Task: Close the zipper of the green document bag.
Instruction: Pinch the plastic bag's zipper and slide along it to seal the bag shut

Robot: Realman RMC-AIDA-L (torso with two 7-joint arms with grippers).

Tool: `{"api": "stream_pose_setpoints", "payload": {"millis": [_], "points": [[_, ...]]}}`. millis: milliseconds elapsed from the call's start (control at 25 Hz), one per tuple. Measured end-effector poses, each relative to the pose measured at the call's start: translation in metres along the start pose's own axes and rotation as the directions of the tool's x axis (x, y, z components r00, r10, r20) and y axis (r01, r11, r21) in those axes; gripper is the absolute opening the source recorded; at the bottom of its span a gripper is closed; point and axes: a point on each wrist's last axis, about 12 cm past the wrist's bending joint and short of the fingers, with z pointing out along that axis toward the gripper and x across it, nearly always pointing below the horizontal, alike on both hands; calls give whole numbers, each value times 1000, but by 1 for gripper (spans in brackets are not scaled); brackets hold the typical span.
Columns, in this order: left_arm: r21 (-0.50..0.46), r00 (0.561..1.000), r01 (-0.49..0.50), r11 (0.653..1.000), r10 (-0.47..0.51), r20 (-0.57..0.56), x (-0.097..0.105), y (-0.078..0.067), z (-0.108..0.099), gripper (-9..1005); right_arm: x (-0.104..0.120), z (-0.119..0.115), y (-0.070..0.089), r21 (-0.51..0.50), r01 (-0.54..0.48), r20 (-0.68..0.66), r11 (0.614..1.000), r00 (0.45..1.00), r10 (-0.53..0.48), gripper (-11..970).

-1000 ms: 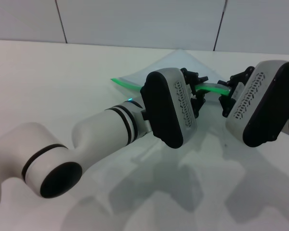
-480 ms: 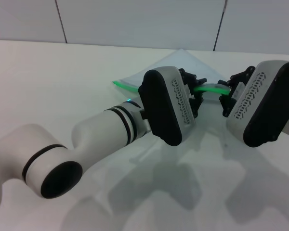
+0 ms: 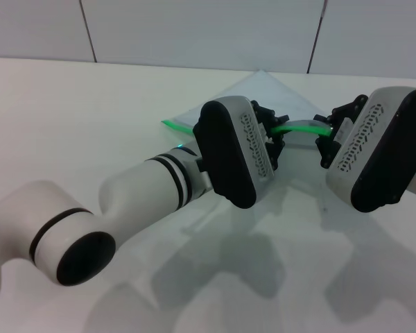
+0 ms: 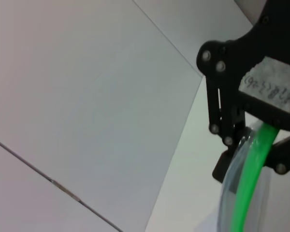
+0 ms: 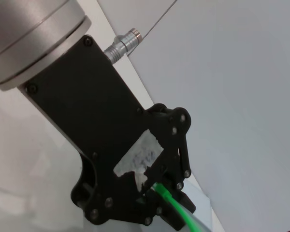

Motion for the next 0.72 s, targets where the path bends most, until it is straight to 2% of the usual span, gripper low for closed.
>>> {"api": "stream_pose_setpoints", "payload": {"millis": [720], "points": [[-22, 997, 47, 999, -48, -59, 21, 1, -3, 67, 5, -5, -7, 30, -21, -7, 999, 1000, 21, 50]]}}
